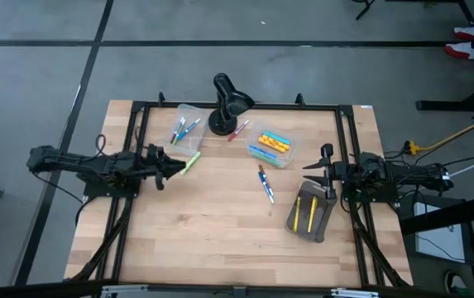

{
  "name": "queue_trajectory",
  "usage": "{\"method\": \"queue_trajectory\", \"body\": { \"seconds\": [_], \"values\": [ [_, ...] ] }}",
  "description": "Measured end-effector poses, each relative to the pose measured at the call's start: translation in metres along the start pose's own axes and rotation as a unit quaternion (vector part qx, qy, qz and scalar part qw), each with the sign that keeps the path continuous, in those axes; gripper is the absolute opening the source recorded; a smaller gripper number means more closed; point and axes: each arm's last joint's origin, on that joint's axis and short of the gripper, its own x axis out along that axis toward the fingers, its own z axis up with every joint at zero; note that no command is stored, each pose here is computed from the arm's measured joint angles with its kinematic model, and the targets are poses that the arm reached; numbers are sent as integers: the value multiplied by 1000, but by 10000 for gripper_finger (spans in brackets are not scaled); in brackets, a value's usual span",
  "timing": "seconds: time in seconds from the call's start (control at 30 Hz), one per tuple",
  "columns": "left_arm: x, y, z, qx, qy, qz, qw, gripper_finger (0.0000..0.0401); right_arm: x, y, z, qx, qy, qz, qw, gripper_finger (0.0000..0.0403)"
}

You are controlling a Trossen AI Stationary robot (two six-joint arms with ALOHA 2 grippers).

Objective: Pick & Place Markers
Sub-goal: Put the light green highlighter pen into the right transparent bin

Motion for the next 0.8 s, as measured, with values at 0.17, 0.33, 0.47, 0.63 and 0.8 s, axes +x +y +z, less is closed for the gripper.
{"method": "queue_trajectory", "body": {
  "seconds": [0.17, 0.33, 0.47, 0.63, 0.8],
  "values": [
    [9, -4, -9, 15, 61, 42, 997, 72, 0, 0, 0, 0, 0, 0, 1000, 126],
    [21, -12, -13, 28, 120, 82, 989, 72, 0, 0, 0, 0, 0, 0, 1000, 126],
    [34, -20, -15, 51, 164, 108, 979, 72, 0, 0, 0, 0, 0, 0, 1000, 126],
    [52, -29, -13, 96, 217, 171, 956, 72, 0, 0, 0, 0, 0, 0, 1000, 126],
    [65, -34, -13, 128, 252, 233, 930, 72, 0, 0, 0, 0, 0, 0, 1000, 126]
  ]
}}
